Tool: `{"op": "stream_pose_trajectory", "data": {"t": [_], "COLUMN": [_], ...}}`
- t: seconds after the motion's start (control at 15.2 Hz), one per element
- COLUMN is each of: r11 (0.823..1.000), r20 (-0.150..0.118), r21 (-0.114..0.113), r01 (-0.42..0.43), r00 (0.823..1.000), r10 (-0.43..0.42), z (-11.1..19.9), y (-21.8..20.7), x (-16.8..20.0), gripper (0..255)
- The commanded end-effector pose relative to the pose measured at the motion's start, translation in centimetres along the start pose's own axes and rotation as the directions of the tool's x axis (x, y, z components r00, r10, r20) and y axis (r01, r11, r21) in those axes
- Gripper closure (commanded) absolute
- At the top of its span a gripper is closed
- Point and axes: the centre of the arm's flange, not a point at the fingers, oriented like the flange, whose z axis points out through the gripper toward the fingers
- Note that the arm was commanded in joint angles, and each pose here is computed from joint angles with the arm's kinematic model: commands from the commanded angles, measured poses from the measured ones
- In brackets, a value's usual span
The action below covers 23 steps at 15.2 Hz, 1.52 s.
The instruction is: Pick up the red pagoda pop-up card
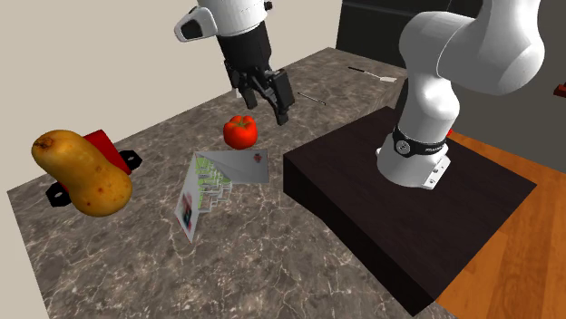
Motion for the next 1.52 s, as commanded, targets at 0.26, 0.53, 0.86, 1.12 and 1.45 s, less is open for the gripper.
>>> {"op": "stream_pose_trajectory", "data": {"t": [0.26, 0.53, 0.86, 1.12, 1.45], "r11": [1.000, 1.000, 1.000, 0.999, 0.999], "r20": [0.000, 0.001, 0.002, 0.003, 0.004], "r21": [0.011, 0.018, 0.028, 0.036, 0.044], "r01": [-0.005, -0.009, -0.013, -0.017, -0.020], "r00": [1.000, 1.000, 1.000, 1.000, 1.000], "r10": [0.005, 0.009, 0.013, 0.017, 0.020], "z": [3.6, 6.2, 9.5, 12.2, 15.3], "y": [6.6, 10.8, 16.2, 20.4, 24.6], "x": [2.9, 4.9, 7.4, 9.4, 11.4], "gripper": [0, 0, 0, 0, 0]}}
